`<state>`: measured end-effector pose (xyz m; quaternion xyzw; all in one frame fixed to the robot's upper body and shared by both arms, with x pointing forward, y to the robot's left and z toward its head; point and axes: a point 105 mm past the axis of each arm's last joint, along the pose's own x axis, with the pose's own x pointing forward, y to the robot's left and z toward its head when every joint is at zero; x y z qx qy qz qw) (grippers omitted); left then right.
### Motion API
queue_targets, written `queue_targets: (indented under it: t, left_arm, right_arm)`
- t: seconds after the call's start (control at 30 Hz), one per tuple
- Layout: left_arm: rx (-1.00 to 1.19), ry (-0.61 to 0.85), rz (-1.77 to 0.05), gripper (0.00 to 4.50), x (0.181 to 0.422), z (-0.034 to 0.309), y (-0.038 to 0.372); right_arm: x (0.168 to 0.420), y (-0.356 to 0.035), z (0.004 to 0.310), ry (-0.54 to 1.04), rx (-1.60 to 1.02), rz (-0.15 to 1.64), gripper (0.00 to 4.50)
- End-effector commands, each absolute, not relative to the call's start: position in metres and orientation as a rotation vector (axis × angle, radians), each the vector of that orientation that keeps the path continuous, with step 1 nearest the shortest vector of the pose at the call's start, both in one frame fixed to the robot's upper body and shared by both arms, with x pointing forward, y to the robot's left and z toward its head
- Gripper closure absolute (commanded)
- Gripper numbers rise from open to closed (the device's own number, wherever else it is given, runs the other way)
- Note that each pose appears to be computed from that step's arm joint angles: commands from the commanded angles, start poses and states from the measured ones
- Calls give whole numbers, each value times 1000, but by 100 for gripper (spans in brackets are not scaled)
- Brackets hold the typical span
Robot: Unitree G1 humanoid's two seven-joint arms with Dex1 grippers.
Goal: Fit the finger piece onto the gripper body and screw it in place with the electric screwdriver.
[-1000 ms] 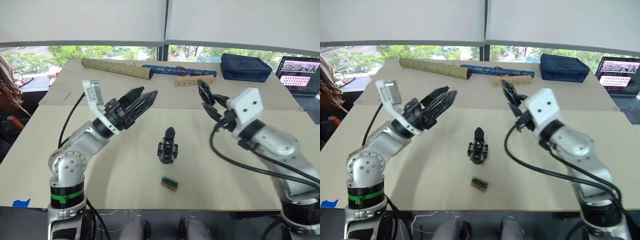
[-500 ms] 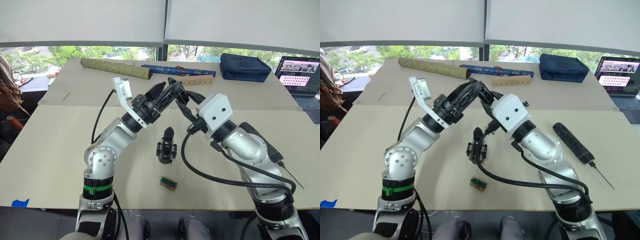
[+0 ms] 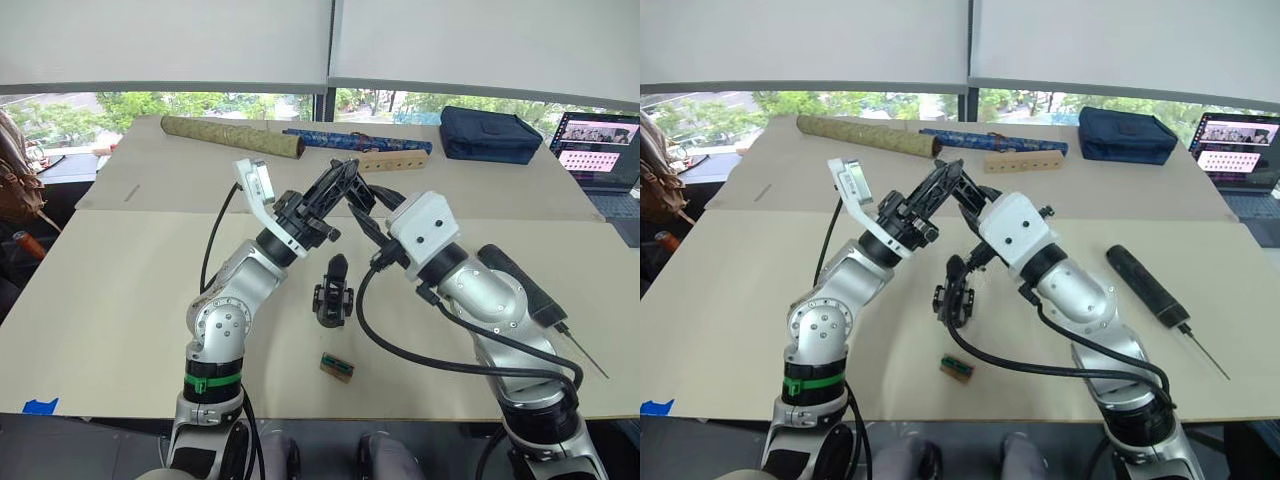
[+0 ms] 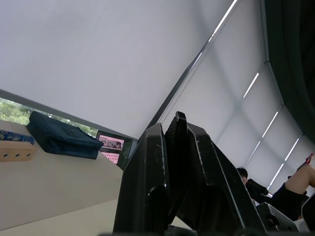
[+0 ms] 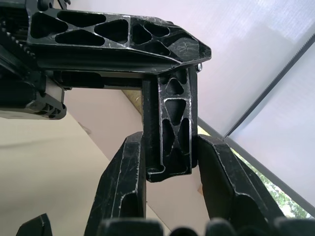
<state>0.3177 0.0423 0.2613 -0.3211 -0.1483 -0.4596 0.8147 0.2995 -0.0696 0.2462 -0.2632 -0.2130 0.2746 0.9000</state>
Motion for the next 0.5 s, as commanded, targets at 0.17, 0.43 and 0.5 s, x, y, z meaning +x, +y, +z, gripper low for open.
queue_targets:
  t: [0.17,0.43,0.5]
  left_arm:
    - [-699,-398,-991,445,308,276,46]
    - [-668,-395,-1085,445,309,288,77]
    - [-552,-317,-1207,445,300,284,84]
  right_arm:
    - [291,-74,255,-482,-514,574,234]
    - [275,-98,276,-440,-398,849,0]
    - [266,-105,271,-307,-346,988,0]
